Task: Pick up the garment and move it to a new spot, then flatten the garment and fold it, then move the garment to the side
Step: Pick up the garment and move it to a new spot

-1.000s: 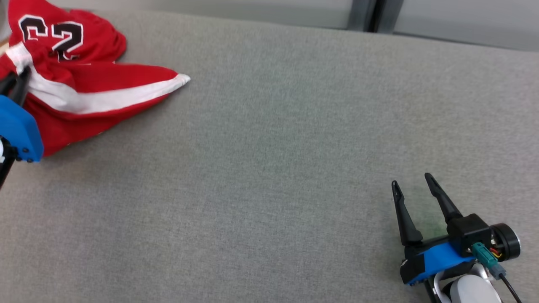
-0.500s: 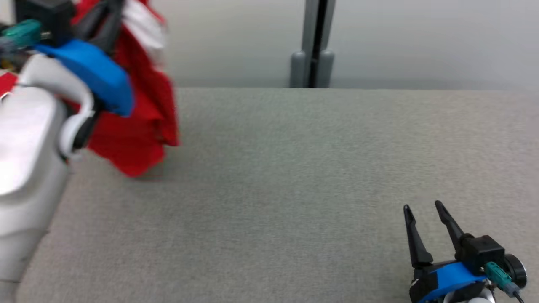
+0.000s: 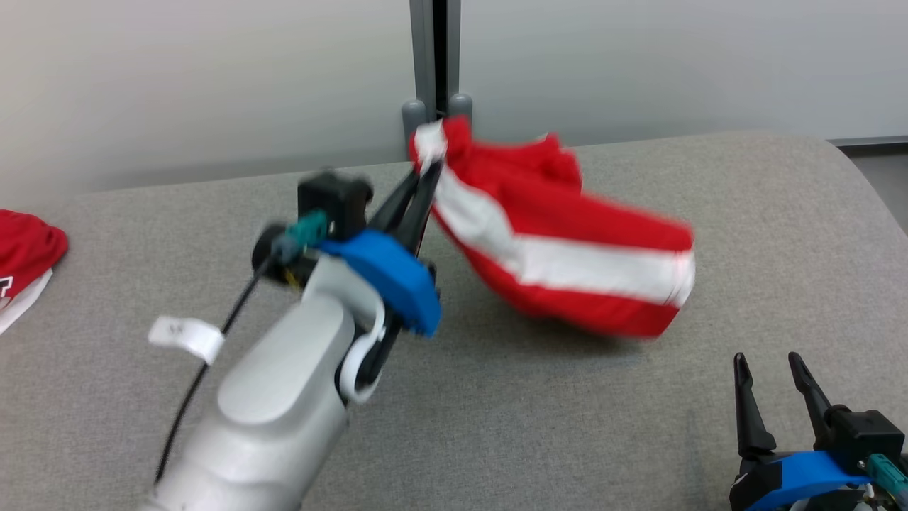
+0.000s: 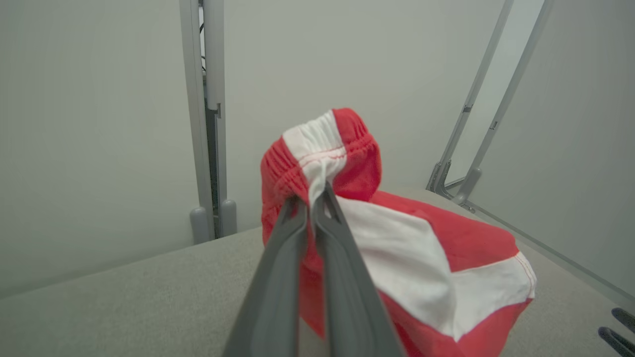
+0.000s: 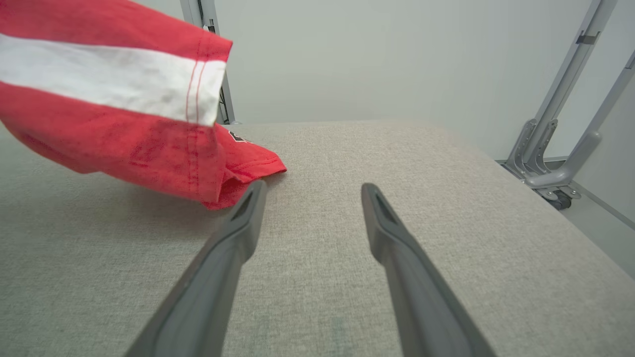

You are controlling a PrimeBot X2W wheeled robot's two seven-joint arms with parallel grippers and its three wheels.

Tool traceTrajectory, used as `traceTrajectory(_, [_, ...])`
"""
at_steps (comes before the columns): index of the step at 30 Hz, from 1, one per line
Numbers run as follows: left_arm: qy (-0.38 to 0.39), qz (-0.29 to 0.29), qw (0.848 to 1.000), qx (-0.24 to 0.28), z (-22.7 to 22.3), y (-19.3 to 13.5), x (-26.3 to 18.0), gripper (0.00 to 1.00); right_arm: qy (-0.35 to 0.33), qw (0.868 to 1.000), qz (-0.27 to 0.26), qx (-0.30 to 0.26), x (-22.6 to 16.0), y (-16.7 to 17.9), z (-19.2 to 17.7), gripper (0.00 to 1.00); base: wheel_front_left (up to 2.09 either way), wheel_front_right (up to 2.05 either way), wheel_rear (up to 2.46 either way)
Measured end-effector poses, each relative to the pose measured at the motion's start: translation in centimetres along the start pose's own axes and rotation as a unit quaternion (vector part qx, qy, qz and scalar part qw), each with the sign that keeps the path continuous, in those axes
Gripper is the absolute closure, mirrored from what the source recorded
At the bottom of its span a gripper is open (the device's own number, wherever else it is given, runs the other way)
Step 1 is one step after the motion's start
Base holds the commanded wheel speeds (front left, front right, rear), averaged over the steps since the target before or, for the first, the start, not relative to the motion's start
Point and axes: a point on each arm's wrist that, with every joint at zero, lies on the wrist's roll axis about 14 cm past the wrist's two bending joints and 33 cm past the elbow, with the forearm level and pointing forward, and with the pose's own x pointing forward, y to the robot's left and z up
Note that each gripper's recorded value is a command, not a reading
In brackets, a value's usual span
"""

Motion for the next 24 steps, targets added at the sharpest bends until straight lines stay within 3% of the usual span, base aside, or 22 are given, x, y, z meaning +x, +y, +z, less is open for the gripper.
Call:
traceTrajectory(3, [0.052,0.058,0.995,-0.061,-6.1,2.2,-1.7,1.0,0.006,1.0,-0.005,0.0,0.0,-0.3,-0.4,0.0,0.0,0.0,0.0])
traceTrajectory(6, [0.089,0.112,0.987,-0.074,-10.1,4.8,-3.9,1.0,0.012,1.0,-0.005,0.0,0.2,-0.3,-0.8,0.0,0.0,0.0,0.0])
traceTrajectory(16, [0.129,0.239,0.95,-0.155,-15.8,9.4,-10.6,1.0,0.015,1.0,0.024,0.002,1.7,1.8,-1.0,0.0,0.0,0.0,0.0])
traceTrajectory(17, [0.125,0.242,0.949,-0.16,-15.8,9.5,-10.9,0.92,0.015,1.0,0.028,0.002,1.8,2.1,-0.9,0.0,0.0,0.0,0.0])
traceTrajectory(20, [0.126,0.246,0.947,-0.163,-16.3,9.2,-11.9,0.0,0.013,0.999,0.039,-0.001,2.0,2.8,-0.8,0.0,0.0,0.0,0.0])
traceTrajectory(24, [0.114,0.25,0.948,-0.159,-15.9,9.3,-12.5,0.0,0.006,0.999,0.048,-0.001,2.2,3.4,-0.3,0.0,0.0,0.0,0.0])
